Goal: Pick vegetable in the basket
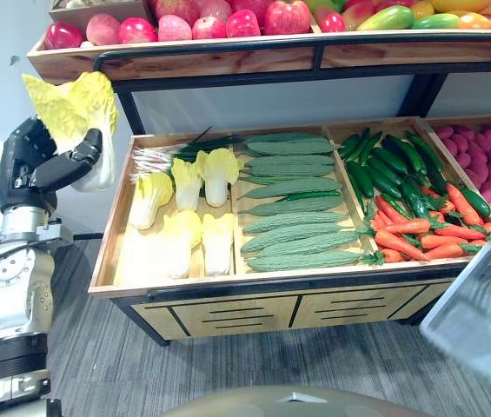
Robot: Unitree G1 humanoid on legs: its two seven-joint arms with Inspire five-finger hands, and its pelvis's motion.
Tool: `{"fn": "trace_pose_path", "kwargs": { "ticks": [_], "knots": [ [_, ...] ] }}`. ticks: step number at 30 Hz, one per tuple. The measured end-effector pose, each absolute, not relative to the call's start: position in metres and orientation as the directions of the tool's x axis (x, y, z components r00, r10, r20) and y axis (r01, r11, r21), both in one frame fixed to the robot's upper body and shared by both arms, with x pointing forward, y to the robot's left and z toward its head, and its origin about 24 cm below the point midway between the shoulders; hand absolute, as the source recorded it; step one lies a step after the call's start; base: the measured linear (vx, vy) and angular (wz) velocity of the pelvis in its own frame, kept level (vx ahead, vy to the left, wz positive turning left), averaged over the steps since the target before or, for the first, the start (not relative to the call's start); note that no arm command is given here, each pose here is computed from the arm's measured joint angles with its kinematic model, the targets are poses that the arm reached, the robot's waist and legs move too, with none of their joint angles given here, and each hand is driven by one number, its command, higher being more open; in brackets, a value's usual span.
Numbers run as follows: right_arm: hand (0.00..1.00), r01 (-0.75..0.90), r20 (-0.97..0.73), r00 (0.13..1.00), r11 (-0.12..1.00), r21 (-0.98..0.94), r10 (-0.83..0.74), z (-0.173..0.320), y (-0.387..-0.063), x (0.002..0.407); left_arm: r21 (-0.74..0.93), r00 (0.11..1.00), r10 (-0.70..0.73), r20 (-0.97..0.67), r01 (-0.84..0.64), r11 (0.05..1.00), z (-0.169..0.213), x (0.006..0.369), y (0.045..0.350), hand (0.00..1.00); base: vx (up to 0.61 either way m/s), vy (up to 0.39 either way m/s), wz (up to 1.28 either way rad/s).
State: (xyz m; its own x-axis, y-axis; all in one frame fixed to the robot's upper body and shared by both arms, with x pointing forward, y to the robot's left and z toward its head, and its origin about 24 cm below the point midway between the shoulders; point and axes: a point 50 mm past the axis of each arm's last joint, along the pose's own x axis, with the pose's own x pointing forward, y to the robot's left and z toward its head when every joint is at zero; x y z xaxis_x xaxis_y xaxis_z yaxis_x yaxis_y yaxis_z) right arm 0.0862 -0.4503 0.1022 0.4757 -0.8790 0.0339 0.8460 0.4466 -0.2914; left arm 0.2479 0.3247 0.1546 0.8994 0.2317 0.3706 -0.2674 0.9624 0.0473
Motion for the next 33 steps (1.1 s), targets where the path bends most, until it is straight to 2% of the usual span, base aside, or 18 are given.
{"fn": "trace_pose_path", "kwargs": {
  "ticks": [2,4,7,10,13,16,20,26,30,33],
  "knots": [
    [0.0,0.826,0.233,0.518,0.41,-0.387,-0.823,0.157,-0.45,0.103,0.059,0.906,0.2,0.373,-0.238,0.969,0.155,0.25,0.319,0.0,0.01,0.012,-0.14],
    [0.0,0.836,0.384,0.529,0.385,-0.392,-0.757,0.197,-0.445,0.118,0.063,0.912,0.186,0.365,-0.224,0.973,0.153,0.251,0.316,0.0,0.03,0.01,-0.15],
    [0.0,0.869,0.601,0.495,0.34,-0.36,-0.628,0.253,-0.431,0.13,0.072,0.924,0.149,0.353,-0.186,0.98,0.151,0.255,0.308,0.0,0.04,0.007,-0.1],
    [0.0,0.886,0.728,0.459,0.323,-0.333,-0.509,0.289,-0.417,0.137,0.074,0.916,0.12,0.383,-0.16,0.984,0.159,0.261,0.303,0.0,0.02,0.002,-0.03],
    [0.0,0.862,0.775,0.487,0.368,-0.35,-0.404,0.306,-0.402,0.152,0.081,0.91,0.107,0.401,-0.152,0.985,0.165,0.264,0.301,0.0,0.0,0.0,0.0],
    [0.0,0.795,0.763,0.567,0.448,-0.409,-0.31,0.308,-0.389,0.168,0.1,0.913,0.092,0.397,-0.143,0.985,0.167,0.264,0.301,0.0,0.0,0.0,0.0],
    [0.0,0.64,0.664,0.722,0.552,-0.534,-0.195,0.294,-0.371,0.197,0.137,0.924,0.04,0.379,-0.099,0.986,0.166,0.267,0.296,0.0,-0.01,0.001,0.03],
    [0.0,0.438,0.489,0.868,0.603,-0.667,-0.09,0.265,-0.356,0.224,0.152,0.936,-0.013,0.353,-0.044,0.987,0.16,0.27,0.287,0.0,-0.01,-0.003,0.07],
    [0.0,0.382,0.458,0.887,0.636,-0.671,-0.049,0.26,-0.351,0.228,0.163,0.94,-0.046,0.337,-0.011,0.986,0.157,0.271,0.281,0.0,0.0,-0.006,0.06],
    [0.0,0.366,0.46,0.888,0.603,-0.709,0.002,0.273,-0.345,0.229,0.169,0.942,-0.055,0.332,-0.002,0.986,0.157,0.271,0.28,0.0,0.0,-0.001,0.02]
  ]
}}
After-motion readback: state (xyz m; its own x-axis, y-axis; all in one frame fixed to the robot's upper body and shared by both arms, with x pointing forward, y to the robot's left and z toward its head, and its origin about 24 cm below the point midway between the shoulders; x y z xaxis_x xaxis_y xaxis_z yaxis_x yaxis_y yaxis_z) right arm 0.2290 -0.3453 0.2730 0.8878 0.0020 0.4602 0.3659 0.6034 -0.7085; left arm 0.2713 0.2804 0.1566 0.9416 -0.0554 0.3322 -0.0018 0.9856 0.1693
